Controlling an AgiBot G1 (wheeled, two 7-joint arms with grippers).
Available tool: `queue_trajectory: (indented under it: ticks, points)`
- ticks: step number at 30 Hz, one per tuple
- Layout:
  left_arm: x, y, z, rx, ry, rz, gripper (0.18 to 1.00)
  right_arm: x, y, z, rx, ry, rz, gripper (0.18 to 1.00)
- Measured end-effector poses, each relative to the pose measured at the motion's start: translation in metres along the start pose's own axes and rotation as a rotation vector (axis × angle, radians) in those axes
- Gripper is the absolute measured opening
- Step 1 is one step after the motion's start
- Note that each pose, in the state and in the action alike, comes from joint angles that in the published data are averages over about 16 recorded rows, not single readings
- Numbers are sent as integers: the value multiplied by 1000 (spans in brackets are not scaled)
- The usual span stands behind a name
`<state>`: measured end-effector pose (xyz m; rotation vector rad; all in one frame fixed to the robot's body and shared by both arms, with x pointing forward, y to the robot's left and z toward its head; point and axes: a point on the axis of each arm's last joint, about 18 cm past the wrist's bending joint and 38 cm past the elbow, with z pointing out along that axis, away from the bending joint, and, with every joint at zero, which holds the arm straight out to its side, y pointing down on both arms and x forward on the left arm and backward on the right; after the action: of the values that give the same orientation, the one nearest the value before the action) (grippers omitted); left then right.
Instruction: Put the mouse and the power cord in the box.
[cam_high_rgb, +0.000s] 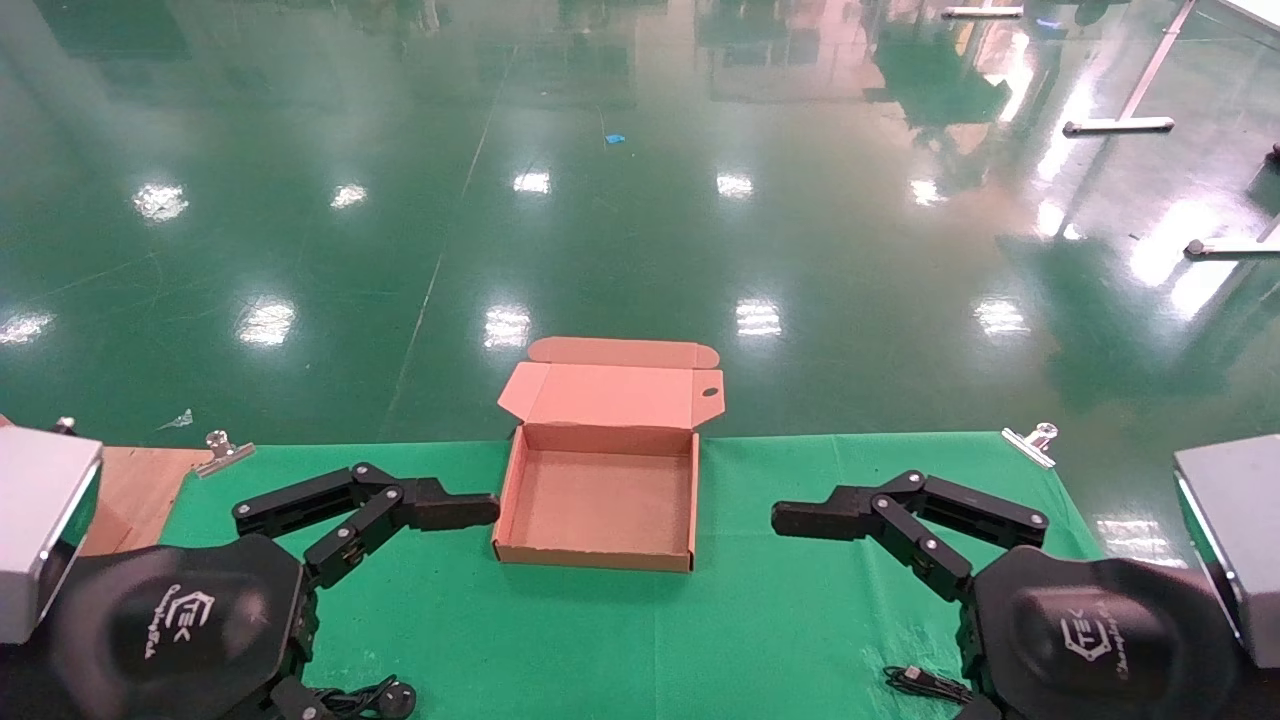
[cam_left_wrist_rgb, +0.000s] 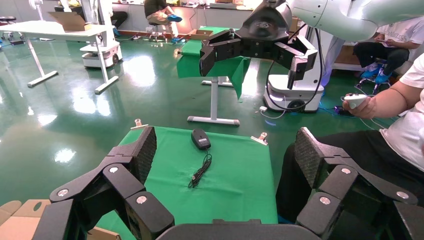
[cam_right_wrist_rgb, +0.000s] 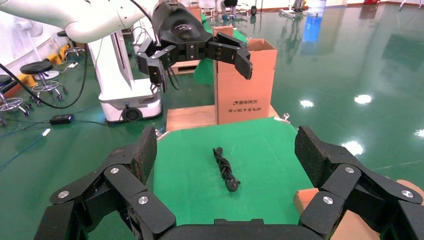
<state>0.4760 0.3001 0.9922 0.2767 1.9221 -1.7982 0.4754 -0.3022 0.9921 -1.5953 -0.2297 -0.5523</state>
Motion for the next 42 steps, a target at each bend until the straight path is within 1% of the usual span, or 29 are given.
queue_trajectory:
  ticks: [17,23,27,31,36,42]
  points:
    - [0,0,0,-2,0,0,1001,0,1,0,-7,0,-1,1001]
    - [-3,10,6,-46,9,-4,1001,2,12,1,-81,-7,-36,1001]
    - [-10,27,14,-126,22,-2,1001,7,27,1,-194,-16,-79,1001]
    - [-22,50,22,-253,34,1,1001,17,49,0,-366,-35,-143,1001]
    - [-45,83,28,-457,44,13,1001,37,79,-7,-611,-64,-229,1001]
    - [-75,121,23,-733,43,32,1001,69,109,-20,-887,-90,-336,1001]
